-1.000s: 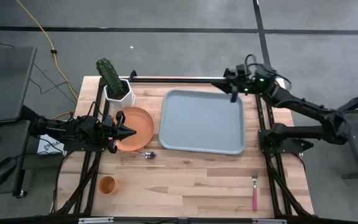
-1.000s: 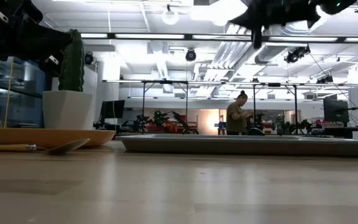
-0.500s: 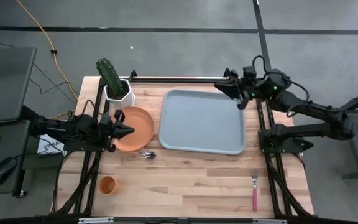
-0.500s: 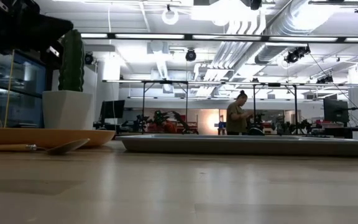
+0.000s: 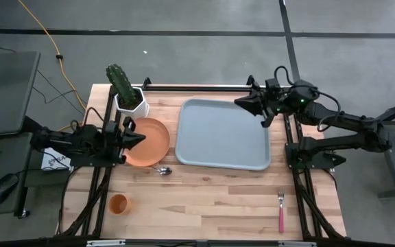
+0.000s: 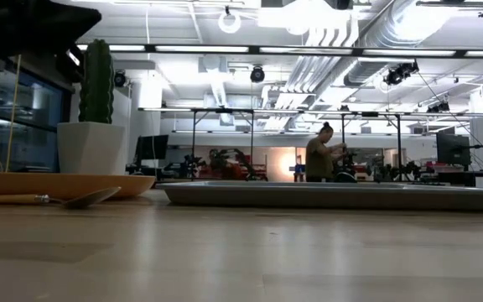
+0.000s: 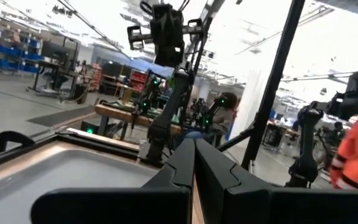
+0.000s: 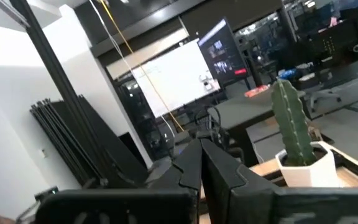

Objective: Pick and place plate/cup/fork/spoon on tray
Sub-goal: Put the orange plate on the gray serving tray

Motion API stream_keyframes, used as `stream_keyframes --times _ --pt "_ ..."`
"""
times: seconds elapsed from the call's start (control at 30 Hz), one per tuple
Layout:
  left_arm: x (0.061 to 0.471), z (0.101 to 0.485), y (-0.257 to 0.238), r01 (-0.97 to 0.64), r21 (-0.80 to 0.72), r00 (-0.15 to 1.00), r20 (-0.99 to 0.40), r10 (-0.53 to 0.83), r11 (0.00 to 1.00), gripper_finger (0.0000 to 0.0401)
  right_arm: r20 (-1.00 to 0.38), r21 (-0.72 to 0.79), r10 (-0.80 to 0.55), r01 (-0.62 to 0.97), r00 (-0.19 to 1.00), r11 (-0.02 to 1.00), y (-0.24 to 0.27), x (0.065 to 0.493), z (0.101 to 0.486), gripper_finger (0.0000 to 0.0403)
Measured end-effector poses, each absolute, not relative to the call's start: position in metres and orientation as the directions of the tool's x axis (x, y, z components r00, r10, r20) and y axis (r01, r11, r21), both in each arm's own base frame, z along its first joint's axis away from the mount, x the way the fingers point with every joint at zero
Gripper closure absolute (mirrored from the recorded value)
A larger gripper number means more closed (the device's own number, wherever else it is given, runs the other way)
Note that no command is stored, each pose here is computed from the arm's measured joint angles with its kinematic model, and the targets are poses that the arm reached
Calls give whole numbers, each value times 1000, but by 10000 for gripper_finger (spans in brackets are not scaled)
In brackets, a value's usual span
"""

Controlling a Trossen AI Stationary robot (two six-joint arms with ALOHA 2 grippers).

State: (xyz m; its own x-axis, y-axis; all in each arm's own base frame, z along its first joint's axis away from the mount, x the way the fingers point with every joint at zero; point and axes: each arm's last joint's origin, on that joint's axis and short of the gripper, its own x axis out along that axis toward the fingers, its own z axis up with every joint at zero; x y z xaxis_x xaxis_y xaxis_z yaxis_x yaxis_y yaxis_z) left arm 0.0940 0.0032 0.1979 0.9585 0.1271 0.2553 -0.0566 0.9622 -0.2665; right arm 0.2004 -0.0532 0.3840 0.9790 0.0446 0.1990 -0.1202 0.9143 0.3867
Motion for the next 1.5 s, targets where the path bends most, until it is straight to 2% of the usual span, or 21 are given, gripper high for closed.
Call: stream_keyframes --times 0.2,0.4,0.67,0.93,1.17,1.5 --pt "102 225 4 -121 -259 971 170 168 958 397 167 386 45 -107 985 916 -53 201 381 402" --pt "127 276 6 -217 -166 976 -15 218 962 365 154 369 45 -100 987 924 -53 201 379 402" --pt "162 332 15 -364 -90 876 -371 308 927 303 154 349 48 -99 987 932 -53 201 379 402" --pt "179 341 18 -453 -146 742 -608 281 879 214 151 345 79 -127 985 930 -52 201 379 402" --pt "198 344 16 -432 -179 684 -704 192 884 158 149 341 109 -154 983 927 -52 201 379 402" --pt "206 372 18 -400 -210 721 -674 164 892 155 149 334 109 -153 983 930 -52 201 379 402"
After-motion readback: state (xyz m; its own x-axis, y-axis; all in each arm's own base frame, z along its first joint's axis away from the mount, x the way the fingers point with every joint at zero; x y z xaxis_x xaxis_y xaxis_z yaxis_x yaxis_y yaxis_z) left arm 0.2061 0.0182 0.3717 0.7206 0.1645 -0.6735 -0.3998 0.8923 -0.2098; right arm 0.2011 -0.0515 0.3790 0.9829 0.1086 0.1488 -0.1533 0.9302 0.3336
